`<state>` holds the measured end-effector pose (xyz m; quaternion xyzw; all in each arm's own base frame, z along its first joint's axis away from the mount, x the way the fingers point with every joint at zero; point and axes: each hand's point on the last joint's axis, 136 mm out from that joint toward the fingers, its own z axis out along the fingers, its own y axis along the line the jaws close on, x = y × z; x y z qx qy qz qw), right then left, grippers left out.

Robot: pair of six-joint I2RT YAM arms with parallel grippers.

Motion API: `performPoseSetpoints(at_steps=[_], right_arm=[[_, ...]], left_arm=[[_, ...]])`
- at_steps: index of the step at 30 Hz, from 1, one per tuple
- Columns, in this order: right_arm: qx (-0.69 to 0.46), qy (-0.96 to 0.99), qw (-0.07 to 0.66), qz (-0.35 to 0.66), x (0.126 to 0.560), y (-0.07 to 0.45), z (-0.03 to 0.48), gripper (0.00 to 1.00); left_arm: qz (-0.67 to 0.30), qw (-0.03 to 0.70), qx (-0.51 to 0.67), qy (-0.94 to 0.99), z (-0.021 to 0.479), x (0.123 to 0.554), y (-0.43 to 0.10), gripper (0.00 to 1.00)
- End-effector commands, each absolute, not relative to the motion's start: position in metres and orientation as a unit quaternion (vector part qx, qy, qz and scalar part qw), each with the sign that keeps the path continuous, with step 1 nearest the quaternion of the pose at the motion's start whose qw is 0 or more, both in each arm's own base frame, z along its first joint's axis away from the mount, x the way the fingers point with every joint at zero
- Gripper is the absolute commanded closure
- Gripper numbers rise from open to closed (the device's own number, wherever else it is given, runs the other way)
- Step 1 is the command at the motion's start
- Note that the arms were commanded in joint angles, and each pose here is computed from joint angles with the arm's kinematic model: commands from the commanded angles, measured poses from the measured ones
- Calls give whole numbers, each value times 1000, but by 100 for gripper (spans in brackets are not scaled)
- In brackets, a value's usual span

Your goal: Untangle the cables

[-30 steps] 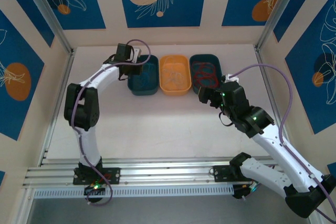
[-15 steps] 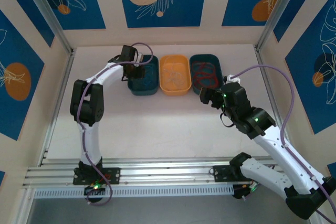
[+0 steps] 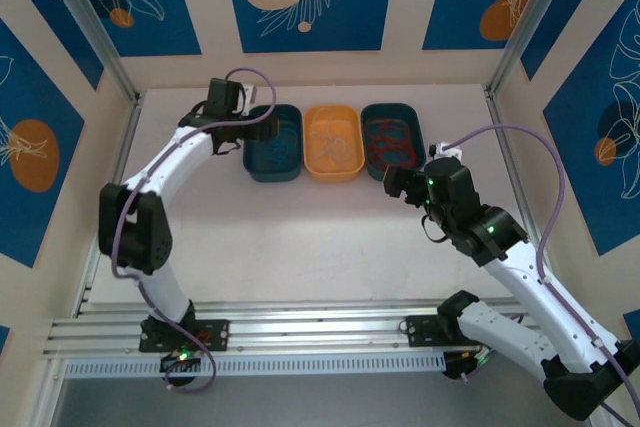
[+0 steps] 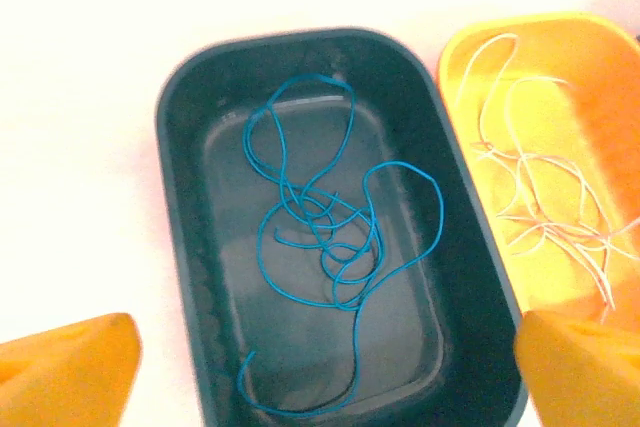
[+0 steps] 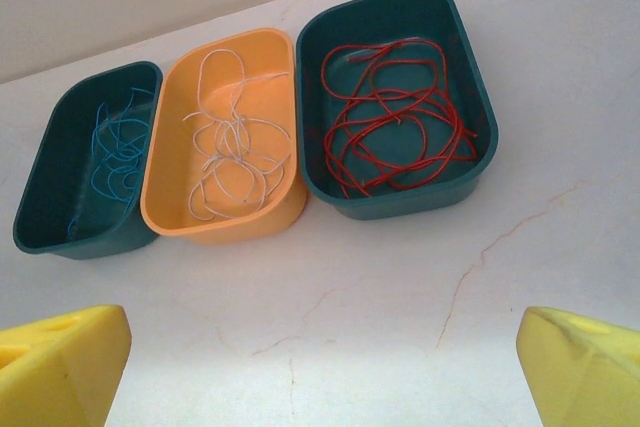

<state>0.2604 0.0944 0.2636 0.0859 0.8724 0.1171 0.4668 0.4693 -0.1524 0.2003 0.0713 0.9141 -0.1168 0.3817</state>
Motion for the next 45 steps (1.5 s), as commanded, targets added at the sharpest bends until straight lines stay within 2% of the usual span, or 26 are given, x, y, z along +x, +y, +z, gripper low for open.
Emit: performPoseSetpoints(at_steps=[1, 11, 18, 24, 32, 45], right_arm=[[93, 865, 482, 108, 260, 86, 277, 1], [109, 870, 475, 77, 258, 70, 265, 1], [123, 863, 488, 43, 262, 53, 248, 1], [148, 857, 494, 13, 270, 30, 228, 1], [160, 843, 514, 10, 286, 4, 198, 1], [149, 822, 549, 2, 300, -21, 177, 1]], left_arm=[[-92, 407, 51, 908, 215, 451, -136, 0], [-17, 490, -50, 870, 232, 365, -63, 0], [9, 546, -107, 831, 219, 310, -24, 0], [66, 572, -138, 806, 202, 285, 6, 0], [136, 588, -119, 788, 180, 281, 24, 0], [85, 578, -56, 810, 143, 324, 6, 0]])
